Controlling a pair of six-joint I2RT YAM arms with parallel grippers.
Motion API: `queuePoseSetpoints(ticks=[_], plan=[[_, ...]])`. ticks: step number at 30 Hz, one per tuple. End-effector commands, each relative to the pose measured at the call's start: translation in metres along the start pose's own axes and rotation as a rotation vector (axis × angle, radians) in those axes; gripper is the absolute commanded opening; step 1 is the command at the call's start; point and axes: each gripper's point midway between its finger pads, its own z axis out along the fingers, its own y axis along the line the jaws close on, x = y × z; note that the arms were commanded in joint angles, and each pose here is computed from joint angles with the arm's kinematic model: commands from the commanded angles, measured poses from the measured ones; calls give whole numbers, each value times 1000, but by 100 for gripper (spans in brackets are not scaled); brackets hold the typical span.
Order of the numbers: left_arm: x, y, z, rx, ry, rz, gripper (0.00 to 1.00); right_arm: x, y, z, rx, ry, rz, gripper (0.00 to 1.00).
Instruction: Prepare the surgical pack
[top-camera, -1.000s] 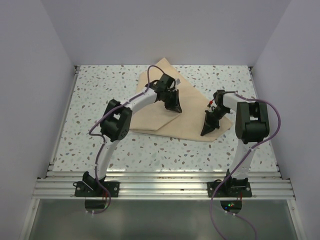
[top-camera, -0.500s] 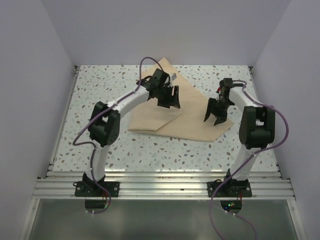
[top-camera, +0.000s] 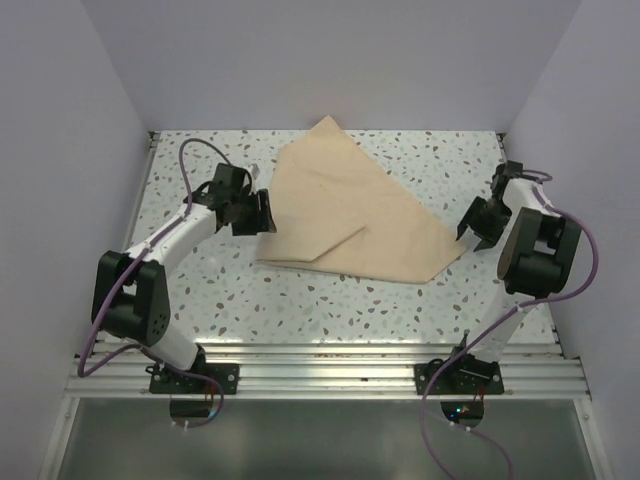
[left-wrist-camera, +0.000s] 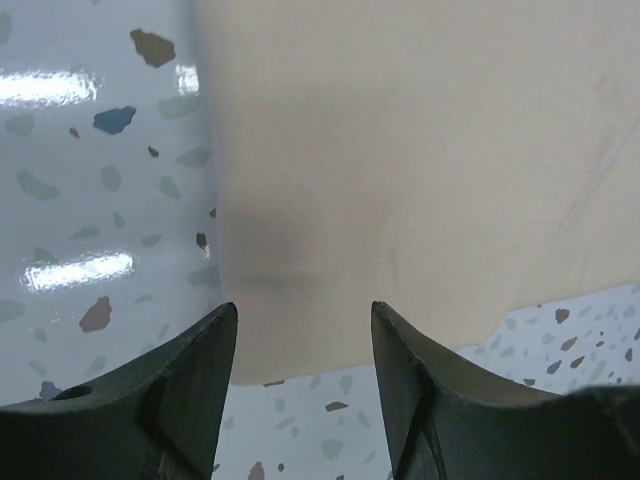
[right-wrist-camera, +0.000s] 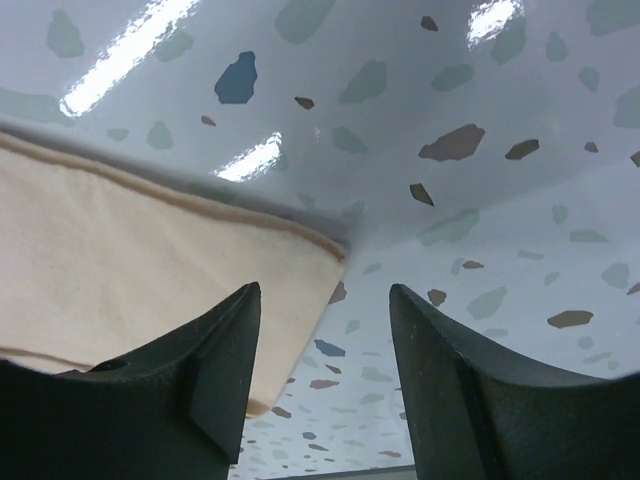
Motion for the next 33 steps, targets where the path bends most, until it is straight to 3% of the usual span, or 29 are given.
queuePoseSetpoints(ticks=[1,9,14,26,27,30,33], plan=[[-3,22,-5,-40,-43,6,59,-17,1,15,-30,-16,19,57],[6,50,13,-59,11,-50,53,4,7,40,-93,64,18,51],[23,52,26,-36,63,-80,51,13,15,46,-145,92,32,41],[38,49,38,12,111,-98,50,30,24,60,-223,139,27,38],[39,49,38,11,112,-99,50,26,25,59,-222,129,19,36],[40,51,39,7,117,-94,50,18,26,56,-223,112,15,10],[45,52,41,12,132,-96,50,13,28,47,-227,82,8,0]])
